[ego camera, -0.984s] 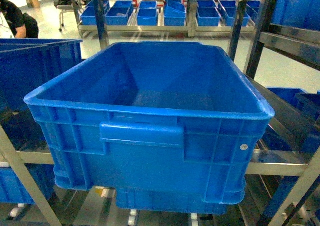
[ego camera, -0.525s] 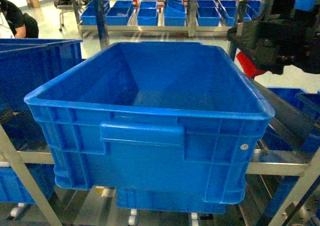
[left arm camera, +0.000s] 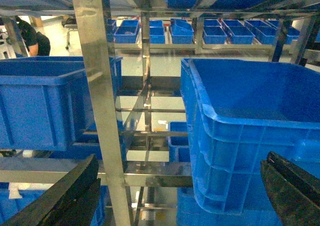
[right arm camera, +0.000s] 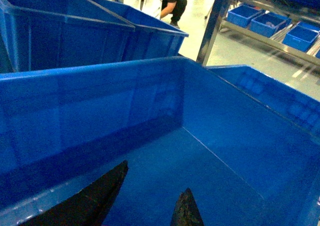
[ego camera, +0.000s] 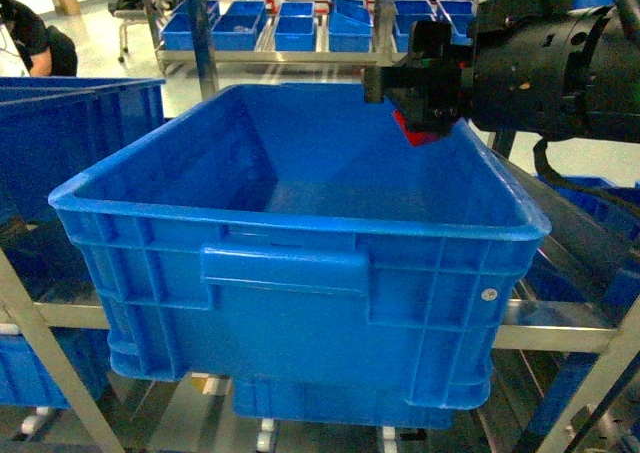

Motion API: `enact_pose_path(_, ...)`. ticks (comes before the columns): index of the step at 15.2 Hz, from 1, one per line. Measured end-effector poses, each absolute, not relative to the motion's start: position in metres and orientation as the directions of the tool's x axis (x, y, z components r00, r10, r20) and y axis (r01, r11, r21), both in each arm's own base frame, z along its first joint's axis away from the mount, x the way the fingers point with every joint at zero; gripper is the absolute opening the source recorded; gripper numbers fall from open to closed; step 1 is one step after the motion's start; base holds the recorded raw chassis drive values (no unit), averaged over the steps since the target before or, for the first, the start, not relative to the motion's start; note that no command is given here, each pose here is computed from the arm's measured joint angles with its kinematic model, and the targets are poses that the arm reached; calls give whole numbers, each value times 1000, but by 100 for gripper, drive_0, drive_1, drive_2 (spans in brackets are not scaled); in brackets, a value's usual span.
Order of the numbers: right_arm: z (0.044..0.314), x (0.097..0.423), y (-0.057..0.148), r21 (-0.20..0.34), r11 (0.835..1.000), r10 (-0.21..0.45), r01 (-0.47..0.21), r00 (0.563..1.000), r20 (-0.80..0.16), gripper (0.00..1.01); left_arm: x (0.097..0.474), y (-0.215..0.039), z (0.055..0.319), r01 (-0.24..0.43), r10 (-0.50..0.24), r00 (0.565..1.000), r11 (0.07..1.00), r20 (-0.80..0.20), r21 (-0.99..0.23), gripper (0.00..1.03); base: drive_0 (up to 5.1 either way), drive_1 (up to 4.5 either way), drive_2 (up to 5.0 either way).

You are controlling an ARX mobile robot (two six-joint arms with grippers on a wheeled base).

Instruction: Pick red block from blue box to shelf

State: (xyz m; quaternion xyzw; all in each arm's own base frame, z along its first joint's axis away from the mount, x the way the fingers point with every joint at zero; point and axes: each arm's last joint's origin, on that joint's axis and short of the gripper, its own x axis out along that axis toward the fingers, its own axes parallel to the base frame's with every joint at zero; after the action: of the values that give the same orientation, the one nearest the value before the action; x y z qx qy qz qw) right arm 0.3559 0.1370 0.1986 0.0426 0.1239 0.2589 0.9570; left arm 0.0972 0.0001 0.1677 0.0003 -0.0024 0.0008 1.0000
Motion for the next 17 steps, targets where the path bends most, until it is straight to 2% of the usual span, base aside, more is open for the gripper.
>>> enact_pose_path(5,186,361,142,148,867,499,-476,835,-234,27,97,0,168,-2,2,1000,1000,4,1,98,0,0,0)
enact_pose_path(6,185,361,144,146,866,500,-478,833,-236,31,97,0,168,-2,2,1000,1000,5,1,98,0,0,0)
enact_pose_path(11,192,355,149,143,861,509,-488,835,-210,100,97,0,168,-2,2,1000,1000,5,1,98,0,0,0)
enact_pose_path(12,199,351,148,142,860,510,-491,838,-191,97,97,0,168,-2,2,1000,1000,4,1,98,0,0,0)
enact_pose_path(14,213,339,140,142,853,521,-502,838,-164,98,97,0,168,-2,2,1000,1000,4,1,98,0,0,0)
enact_pose_path(17,234,322,108,141,861,504,-488,855,-121,98,97,0,168,-2,2,1000,1000,5,1,98,0,0,0)
